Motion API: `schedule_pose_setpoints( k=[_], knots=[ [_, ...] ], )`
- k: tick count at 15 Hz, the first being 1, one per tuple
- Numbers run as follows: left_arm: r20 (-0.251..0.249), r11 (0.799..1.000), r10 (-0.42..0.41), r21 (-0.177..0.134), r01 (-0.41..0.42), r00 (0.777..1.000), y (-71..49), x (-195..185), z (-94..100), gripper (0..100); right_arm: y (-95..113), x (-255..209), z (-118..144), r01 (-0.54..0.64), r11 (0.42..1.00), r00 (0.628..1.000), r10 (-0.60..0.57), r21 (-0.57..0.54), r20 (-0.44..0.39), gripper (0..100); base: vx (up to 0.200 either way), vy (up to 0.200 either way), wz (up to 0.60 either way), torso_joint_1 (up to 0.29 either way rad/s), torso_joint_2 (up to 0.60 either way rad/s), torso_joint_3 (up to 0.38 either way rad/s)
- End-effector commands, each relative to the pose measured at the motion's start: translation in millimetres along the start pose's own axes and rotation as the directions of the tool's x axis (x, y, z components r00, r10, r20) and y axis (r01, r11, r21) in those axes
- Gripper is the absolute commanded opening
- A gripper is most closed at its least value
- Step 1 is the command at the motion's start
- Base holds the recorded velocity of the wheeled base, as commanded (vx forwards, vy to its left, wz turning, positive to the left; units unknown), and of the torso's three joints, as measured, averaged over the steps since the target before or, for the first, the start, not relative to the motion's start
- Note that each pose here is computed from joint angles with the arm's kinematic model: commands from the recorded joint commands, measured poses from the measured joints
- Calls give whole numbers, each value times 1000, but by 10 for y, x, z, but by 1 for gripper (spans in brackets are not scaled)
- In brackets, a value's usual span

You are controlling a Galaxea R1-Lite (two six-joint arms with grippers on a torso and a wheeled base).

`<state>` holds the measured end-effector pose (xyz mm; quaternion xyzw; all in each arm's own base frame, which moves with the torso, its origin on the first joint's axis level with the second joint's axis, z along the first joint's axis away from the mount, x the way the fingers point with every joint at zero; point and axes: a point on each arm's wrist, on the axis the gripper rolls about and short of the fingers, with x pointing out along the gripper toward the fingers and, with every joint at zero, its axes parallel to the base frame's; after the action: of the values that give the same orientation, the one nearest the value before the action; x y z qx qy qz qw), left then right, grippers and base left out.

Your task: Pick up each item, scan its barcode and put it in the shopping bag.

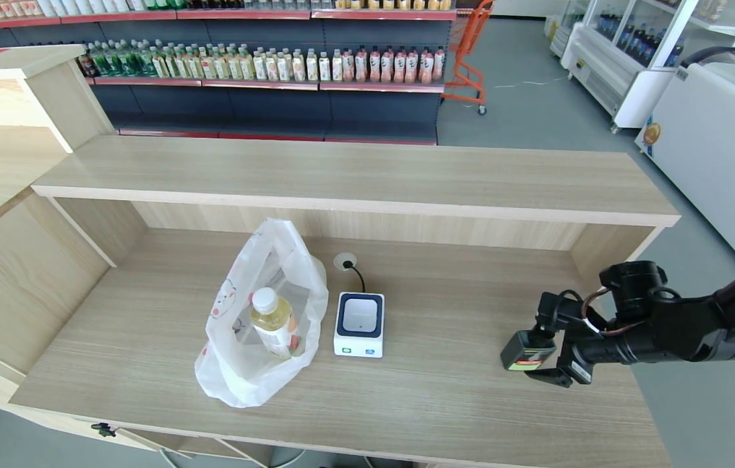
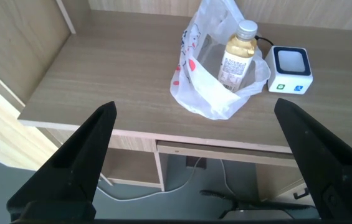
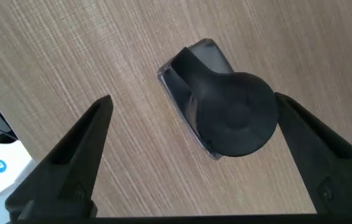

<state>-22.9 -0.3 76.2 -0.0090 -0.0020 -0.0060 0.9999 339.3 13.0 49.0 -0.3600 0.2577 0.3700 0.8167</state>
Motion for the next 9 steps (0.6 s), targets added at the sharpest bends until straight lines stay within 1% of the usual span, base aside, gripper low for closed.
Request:
schedule_pose_setpoints(
  k=[1,6,9],
  knots=[
    [1,1000,0,0,0,1000,0,0,0,100,28,80,-39,-22,1000,1000,22,5,-8,0,0,0,0,0,0,0],
    [1,1000,0,0,0,1000,0,0,0,100,43,191,-80,-26,1000,1000,26,1,-6,0,0,0,0,0,0,0],
    [1,1000,0,0,0,1000,0,0,0,100,56,177,-87,-16,1000,1000,16,-3,0,0,0,0,0,0,0,0]
  ],
)
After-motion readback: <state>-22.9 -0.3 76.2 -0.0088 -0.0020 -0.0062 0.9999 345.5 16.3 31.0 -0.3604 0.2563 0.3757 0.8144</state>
